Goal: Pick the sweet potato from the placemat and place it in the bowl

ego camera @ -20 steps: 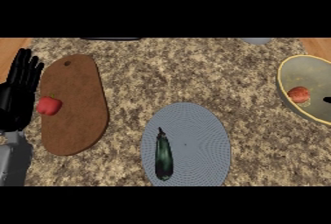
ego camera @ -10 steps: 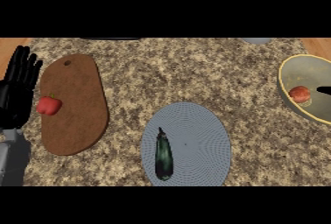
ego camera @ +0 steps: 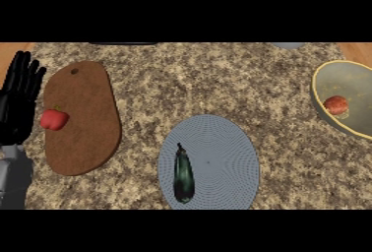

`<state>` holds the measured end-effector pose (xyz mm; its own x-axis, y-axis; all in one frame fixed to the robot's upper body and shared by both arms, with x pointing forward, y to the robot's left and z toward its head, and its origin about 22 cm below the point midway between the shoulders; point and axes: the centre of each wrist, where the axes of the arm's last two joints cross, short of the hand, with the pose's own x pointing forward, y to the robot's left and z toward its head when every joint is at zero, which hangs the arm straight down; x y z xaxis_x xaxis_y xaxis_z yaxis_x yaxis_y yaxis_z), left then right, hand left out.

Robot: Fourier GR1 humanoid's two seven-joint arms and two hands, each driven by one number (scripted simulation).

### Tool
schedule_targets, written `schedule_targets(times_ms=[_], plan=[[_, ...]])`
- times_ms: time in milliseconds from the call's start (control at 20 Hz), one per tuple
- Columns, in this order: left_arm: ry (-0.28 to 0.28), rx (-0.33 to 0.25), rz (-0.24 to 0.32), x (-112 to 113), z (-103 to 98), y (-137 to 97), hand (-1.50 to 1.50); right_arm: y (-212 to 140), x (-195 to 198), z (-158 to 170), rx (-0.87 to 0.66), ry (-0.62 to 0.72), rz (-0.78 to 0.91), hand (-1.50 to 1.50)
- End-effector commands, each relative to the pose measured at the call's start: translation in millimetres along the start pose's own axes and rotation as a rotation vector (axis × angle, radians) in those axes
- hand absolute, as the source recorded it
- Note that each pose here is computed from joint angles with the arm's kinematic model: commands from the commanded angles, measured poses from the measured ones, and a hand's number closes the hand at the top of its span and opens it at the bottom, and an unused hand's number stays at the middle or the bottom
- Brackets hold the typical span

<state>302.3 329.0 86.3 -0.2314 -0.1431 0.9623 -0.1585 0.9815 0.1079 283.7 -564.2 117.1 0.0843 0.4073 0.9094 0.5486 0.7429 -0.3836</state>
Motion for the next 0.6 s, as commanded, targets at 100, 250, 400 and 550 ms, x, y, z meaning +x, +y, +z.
schedule_targets(times_ms=[100, 250, 400, 550], plan=[[-0.007, -0.002, 0.018, 2.7, 3.2, -14.9, 0.00, -70.0, -7.1, 21.9, -0.071, -0.012, -0.086, -1.50], [0.004, 0.020, 0.000, -4.7, 6.4, 1.6, 0.00, -99.1, -19.1, 41.8, -0.066, -0.011, -0.097, -1.50], [0.005, 0.026, 0.013, -2.6, 7.0, 6.4, 0.00, -112.9, -34.4, 59.9, -0.055, -0.022, -0.130, -1.50], [0.013, 0.006, 0.012, -0.7, 0.9, -5.7, 0.00, -122.8, -23.2, 56.7, -0.048, -0.024, -0.135, -1.50]])
